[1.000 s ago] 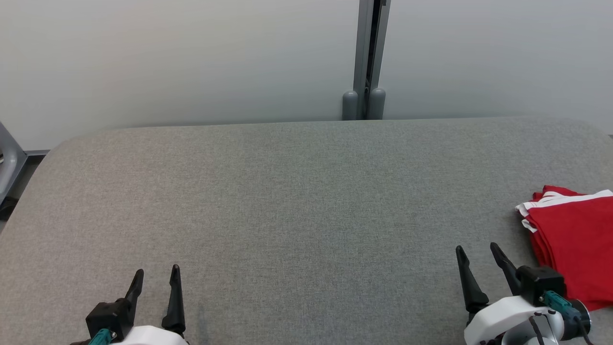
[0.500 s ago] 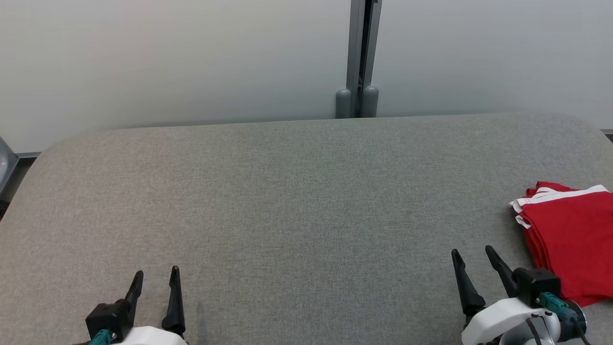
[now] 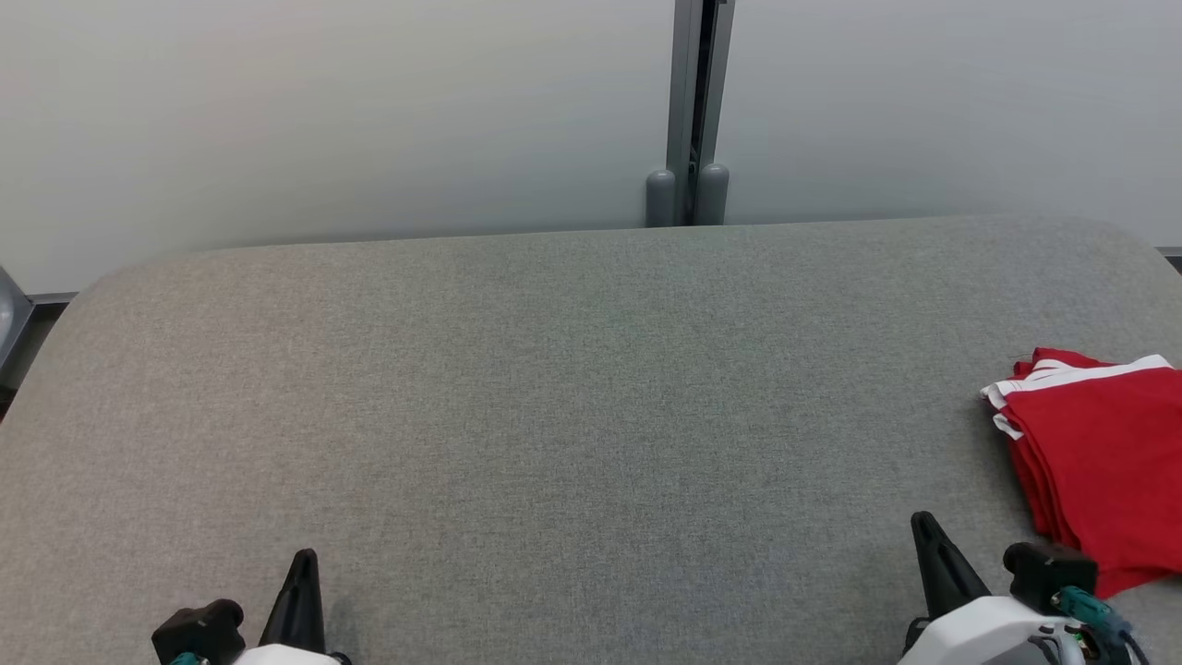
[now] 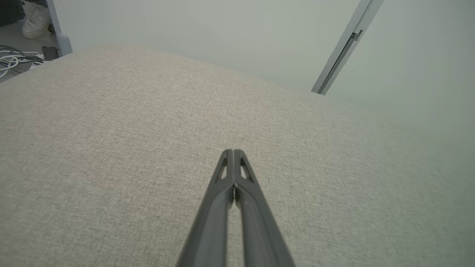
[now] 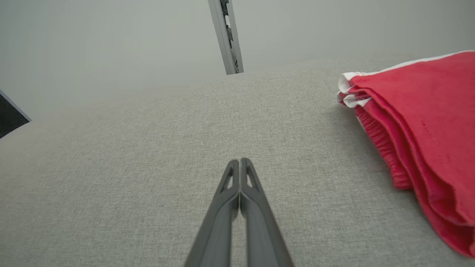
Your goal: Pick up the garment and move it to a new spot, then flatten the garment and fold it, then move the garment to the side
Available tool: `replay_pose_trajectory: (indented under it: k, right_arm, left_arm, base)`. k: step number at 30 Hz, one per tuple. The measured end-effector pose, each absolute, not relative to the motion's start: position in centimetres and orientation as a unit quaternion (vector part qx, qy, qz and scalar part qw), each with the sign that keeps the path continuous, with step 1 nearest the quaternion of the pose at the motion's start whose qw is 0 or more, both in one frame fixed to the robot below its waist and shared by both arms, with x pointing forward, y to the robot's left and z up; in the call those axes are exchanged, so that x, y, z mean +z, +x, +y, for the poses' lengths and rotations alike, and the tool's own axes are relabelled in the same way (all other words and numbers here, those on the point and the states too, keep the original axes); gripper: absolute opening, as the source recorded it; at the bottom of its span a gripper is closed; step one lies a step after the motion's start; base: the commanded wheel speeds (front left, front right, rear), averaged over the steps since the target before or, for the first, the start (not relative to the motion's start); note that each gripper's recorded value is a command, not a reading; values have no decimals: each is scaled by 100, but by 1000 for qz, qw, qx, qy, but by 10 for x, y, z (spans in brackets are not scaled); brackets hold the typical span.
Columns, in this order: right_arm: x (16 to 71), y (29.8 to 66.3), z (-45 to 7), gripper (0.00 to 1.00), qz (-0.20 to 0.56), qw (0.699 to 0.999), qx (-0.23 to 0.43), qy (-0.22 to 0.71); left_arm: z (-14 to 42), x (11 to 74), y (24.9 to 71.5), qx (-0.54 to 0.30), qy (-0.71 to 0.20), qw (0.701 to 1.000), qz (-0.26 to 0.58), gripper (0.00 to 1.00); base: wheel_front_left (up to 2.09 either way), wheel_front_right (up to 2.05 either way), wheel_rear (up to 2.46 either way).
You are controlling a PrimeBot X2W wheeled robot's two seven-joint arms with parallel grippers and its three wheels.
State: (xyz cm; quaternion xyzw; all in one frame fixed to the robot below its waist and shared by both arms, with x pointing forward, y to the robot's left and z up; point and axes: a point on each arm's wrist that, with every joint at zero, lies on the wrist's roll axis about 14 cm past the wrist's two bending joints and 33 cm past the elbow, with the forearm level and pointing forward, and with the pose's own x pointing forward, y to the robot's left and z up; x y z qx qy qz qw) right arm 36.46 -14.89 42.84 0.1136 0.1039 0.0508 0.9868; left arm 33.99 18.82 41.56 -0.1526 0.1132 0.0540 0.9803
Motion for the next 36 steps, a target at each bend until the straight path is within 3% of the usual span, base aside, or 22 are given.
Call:
replay_pose_trajectory:
  k: [16,36]
  right_arm:
    - [442,372,-162,0,90,966,9,243]
    - [456,378,-176,0,74,917,-23,390]
  left_arm:
    - [193,424,346,76,-276,952,106,0]
    - [197,439,357,81,-413,903,87,0]
  base:
    - [0,0,0]
    - [0,0,0]
